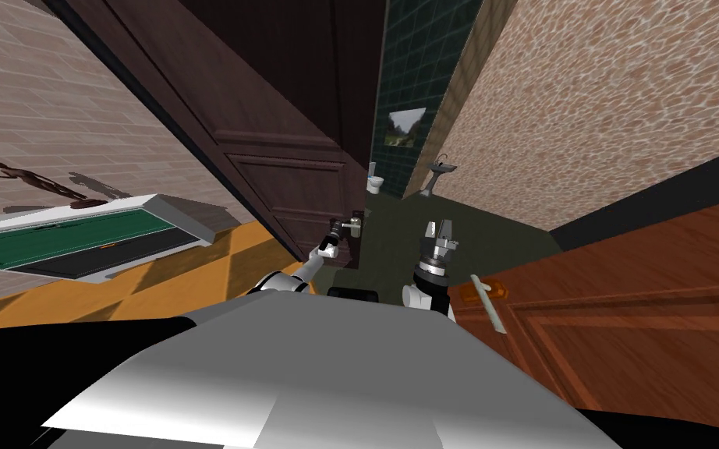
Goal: Push the door open
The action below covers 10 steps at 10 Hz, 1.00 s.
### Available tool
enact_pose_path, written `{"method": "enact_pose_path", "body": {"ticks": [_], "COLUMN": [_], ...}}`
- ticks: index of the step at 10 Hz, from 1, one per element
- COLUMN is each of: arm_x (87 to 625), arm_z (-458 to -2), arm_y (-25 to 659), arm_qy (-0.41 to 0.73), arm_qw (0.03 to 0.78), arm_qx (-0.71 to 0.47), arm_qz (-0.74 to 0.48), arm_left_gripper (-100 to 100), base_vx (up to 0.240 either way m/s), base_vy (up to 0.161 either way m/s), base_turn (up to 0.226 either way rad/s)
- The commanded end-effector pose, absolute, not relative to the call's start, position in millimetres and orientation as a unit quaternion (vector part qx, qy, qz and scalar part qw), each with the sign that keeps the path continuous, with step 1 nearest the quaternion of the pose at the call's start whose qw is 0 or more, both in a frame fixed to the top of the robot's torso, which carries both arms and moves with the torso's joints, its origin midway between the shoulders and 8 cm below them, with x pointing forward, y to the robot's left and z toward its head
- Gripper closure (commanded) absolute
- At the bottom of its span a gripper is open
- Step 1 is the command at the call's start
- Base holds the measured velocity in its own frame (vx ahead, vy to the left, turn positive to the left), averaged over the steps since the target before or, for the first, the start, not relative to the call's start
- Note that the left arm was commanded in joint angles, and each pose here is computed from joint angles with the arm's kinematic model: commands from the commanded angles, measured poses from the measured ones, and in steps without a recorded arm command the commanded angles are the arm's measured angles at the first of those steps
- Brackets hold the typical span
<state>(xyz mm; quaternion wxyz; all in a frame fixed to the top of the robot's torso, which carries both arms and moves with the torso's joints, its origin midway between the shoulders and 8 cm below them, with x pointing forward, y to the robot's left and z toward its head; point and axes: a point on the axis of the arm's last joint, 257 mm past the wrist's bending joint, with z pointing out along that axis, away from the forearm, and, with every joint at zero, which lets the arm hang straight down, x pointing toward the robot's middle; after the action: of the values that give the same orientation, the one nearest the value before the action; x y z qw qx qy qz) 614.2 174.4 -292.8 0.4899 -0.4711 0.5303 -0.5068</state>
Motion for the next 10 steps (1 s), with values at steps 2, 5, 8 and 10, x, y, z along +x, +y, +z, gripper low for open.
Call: {"method": "enact_pose_path", "body": {"ticks": [2,5,8,10], "arm_x": [623,624,624,624], "arm_z": [-285,-284,-284,-284], "arm_y": [200,207,209,213], "arm_qy": [0.519,0.514,0.512,0.508], "arm_qw": [0.511,0.518,0.521,0.525], "arm_qx": [-0.472,-0.475,-0.477,-0.481], "arm_qz": [-0.497,-0.492,-0.489,-0.485], "arm_left_gripper": [100,100,100,100], "base_vx": [0.079,0.132,0.058,0.147], "base_vy": [-0.016,-0.020,-0.023,-0.060], "base_turn": [0.075,0.064,0.051,0.093]}}
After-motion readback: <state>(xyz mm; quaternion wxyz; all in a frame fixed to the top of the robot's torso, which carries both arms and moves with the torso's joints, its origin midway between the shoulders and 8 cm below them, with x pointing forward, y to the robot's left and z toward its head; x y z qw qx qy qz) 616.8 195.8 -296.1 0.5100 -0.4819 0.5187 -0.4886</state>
